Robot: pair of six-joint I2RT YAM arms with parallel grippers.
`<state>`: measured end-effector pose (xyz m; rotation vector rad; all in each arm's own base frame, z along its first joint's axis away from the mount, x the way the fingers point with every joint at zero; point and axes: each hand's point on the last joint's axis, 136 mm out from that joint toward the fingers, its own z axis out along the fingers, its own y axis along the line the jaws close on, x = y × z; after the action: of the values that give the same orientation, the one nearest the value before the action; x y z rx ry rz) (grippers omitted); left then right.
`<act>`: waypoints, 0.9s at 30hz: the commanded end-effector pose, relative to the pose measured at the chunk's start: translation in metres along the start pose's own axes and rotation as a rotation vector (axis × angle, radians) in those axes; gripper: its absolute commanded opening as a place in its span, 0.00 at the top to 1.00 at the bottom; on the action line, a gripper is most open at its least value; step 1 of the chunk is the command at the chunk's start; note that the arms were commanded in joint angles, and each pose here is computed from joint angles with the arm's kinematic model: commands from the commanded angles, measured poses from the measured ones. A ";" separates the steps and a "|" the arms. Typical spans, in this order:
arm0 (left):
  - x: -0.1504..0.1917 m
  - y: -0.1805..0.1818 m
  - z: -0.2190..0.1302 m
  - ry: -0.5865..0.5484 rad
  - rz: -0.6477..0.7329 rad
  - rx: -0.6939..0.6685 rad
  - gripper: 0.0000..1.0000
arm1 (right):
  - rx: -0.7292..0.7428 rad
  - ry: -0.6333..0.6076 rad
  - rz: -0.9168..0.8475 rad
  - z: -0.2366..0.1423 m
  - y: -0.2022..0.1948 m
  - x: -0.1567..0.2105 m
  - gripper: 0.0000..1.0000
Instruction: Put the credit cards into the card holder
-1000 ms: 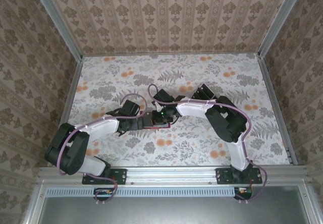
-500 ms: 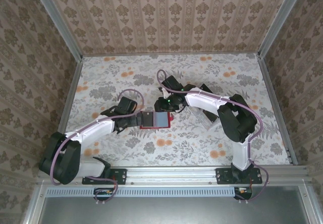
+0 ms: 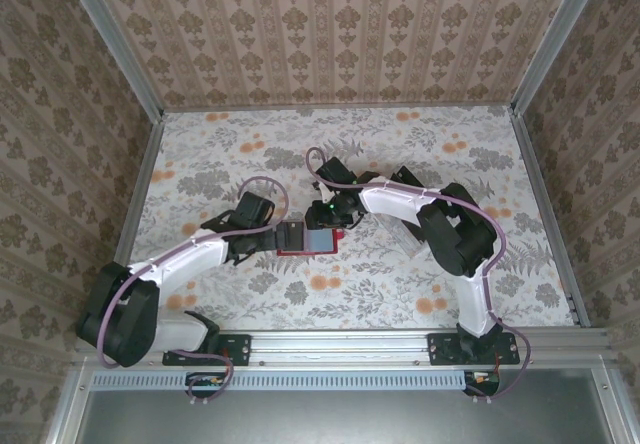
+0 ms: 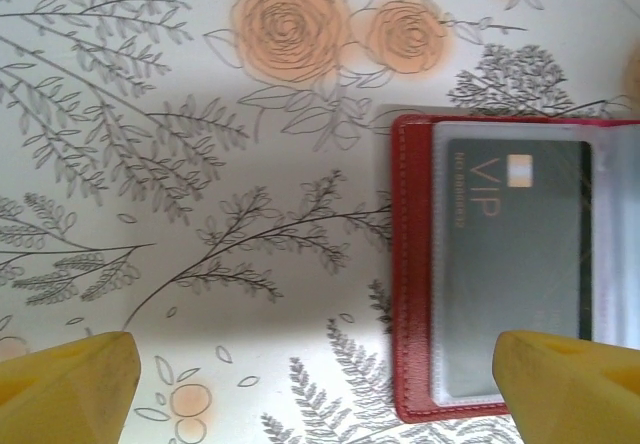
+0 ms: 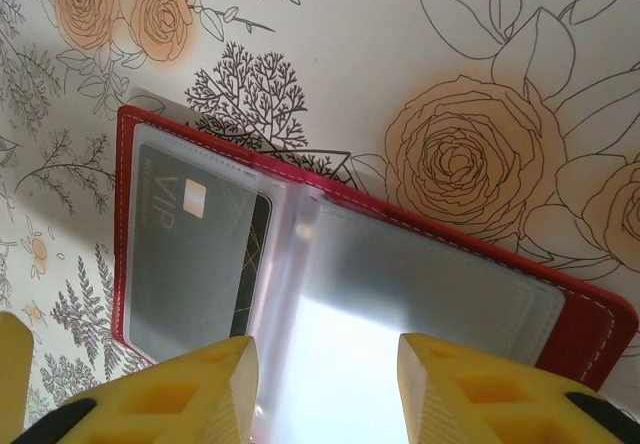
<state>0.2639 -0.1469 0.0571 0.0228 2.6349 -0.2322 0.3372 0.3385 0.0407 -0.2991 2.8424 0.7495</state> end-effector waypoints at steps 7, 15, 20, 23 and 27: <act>0.006 -0.027 0.001 -0.021 0.053 0.074 0.00 | -0.016 0.050 0.019 0.022 0.007 0.013 0.56; 0.006 -0.036 0.003 -0.017 0.071 0.081 0.00 | -0.035 0.039 0.019 0.018 0.015 0.009 0.56; 0.003 -0.029 0.001 -0.027 0.055 0.046 0.00 | -0.046 -0.050 0.028 -0.016 0.025 0.002 0.56; 0.000 -0.020 0.000 -0.031 0.034 0.019 0.00 | -0.042 -0.100 0.047 -0.039 0.027 0.006 0.56; -0.003 -0.009 0.000 -0.023 0.007 0.009 0.00 | -0.005 -0.116 0.096 -0.052 0.019 0.026 0.56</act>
<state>0.2630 -0.1661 0.0548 0.0832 2.6059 -0.2616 0.3093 0.3342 0.0790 -0.2013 2.7762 0.8034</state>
